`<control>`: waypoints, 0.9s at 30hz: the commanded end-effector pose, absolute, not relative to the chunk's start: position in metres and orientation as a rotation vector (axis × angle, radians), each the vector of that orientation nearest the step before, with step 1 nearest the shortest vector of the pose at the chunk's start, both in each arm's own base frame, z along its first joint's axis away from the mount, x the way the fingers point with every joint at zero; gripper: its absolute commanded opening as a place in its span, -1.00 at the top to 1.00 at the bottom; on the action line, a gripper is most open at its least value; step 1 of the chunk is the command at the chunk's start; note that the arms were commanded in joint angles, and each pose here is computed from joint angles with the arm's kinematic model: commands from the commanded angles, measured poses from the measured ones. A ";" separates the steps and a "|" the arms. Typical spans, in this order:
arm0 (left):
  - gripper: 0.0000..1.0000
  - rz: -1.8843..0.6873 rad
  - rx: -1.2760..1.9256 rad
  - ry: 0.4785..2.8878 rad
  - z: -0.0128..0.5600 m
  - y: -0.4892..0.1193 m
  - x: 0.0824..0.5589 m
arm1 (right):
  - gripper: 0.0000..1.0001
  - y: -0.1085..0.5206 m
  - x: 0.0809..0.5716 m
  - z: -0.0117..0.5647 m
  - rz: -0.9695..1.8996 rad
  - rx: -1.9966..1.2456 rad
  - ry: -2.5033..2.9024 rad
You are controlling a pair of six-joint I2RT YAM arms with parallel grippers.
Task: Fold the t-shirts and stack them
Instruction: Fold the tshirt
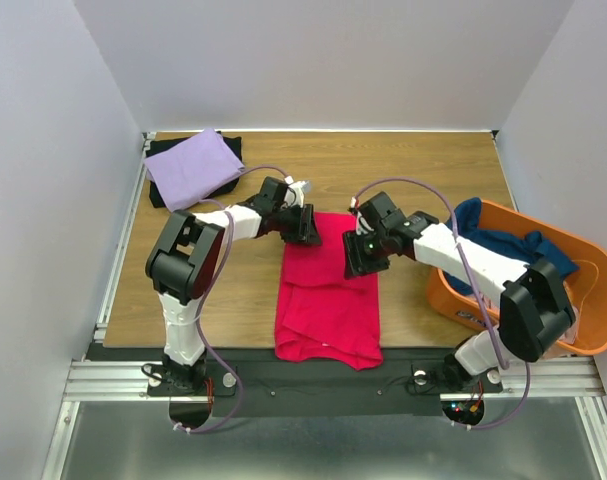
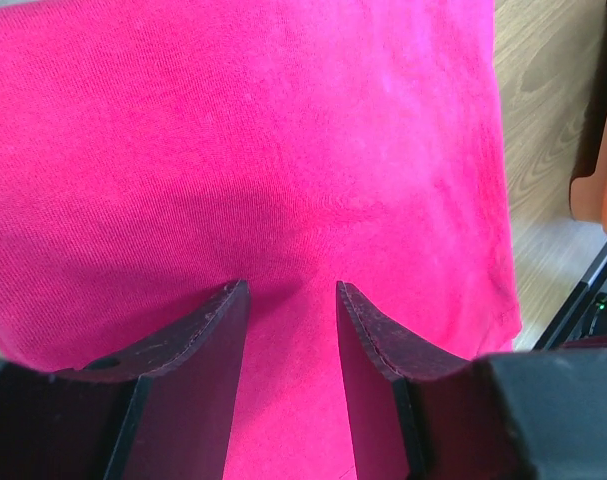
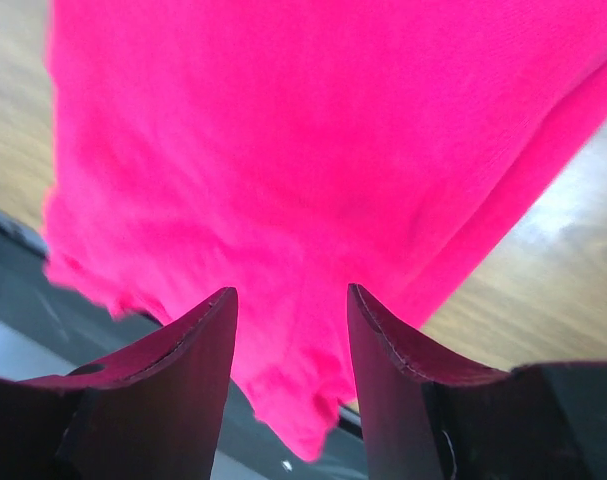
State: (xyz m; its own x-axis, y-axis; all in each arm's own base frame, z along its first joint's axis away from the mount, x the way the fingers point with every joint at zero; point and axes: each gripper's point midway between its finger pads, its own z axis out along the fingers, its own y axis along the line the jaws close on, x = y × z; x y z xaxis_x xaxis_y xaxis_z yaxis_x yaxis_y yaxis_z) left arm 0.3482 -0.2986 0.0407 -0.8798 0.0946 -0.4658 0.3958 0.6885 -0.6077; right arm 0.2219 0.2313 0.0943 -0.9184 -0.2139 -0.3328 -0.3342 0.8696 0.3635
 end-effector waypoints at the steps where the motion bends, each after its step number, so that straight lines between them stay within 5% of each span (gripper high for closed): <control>1: -0.04 -0.954 0.377 2.535 0.040 -0.284 0.337 | -0.07 0.232 0.271 0.116 0.450 -0.227 2.649; 13: -0.04 -0.767 0.229 2.565 0.028 -0.265 0.361 | -0.06 0.233 0.313 0.042 0.174 -0.043 2.758; 27: -0.05 -0.513 0.102 2.617 -0.011 -0.211 0.443 | -0.07 0.268 0.368 -0.004 0.140 -0.087 2.760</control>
State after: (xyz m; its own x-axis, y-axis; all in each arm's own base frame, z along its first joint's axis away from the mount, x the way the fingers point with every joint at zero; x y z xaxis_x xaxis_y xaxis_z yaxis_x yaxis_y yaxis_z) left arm 0.4281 -0.2552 0.0385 -0.8650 -0.0605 -0.4981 0.2388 0.8235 -0.5146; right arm 0.3541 0.2623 0.0293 -0.9236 -0.0311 -0.3822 -0.0843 0.9888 0.1231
